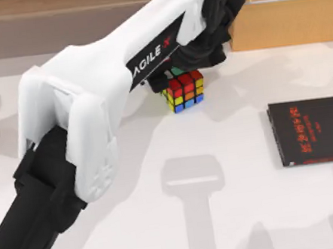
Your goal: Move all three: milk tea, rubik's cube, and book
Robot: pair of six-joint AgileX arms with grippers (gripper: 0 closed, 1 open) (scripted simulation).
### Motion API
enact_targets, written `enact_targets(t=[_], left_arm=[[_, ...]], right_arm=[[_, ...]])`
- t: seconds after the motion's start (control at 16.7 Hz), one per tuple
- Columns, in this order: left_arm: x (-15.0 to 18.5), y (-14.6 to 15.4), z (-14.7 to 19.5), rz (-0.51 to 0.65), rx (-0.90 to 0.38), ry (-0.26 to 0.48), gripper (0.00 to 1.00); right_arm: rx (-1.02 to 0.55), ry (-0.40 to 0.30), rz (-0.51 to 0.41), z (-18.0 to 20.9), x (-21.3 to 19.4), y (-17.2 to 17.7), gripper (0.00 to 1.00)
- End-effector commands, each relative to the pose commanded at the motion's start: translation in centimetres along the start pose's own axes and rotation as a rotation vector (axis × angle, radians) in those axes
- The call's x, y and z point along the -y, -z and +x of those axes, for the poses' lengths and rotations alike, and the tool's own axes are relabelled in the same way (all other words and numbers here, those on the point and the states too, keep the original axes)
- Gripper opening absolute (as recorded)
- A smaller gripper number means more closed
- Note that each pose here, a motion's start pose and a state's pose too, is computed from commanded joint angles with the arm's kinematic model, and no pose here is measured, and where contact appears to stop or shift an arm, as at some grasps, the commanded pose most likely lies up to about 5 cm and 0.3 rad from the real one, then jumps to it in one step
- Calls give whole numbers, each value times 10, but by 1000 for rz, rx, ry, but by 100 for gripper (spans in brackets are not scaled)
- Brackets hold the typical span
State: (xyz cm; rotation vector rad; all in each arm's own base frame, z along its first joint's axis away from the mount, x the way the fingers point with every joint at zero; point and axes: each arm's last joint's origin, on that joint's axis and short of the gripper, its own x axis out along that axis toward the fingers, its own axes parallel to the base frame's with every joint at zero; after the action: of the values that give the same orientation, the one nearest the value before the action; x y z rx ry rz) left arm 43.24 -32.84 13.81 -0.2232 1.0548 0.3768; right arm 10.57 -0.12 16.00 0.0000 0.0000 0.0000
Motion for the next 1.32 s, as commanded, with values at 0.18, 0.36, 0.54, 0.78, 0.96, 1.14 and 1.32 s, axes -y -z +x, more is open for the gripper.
enact_targets(t=[0.18,0.36,0.54,0.78,0.96,1.14,1.32], left_arm=[[0,0,0,0,0,0,0],[1,1,-1,4,0,2,0],[1,1,-3,8,-4,-5,0],[1,-9,-20,0,5,10,0],[-1,-12,-27,3,1,5,0],[-1,-12,-27,4,1,4,0],[0,-11,-28,9,5,11,0]], right_arm=[[0,0,0,0,0,0,100],[0,0,0,0,0,0,100],[0,0,0,0,0,0,100],[0,0,0,0,0,0,100],[0,0,0,0,0,0,100],[0,0,0,0,0,0,100],[0,0,0,0,0,0,100]])
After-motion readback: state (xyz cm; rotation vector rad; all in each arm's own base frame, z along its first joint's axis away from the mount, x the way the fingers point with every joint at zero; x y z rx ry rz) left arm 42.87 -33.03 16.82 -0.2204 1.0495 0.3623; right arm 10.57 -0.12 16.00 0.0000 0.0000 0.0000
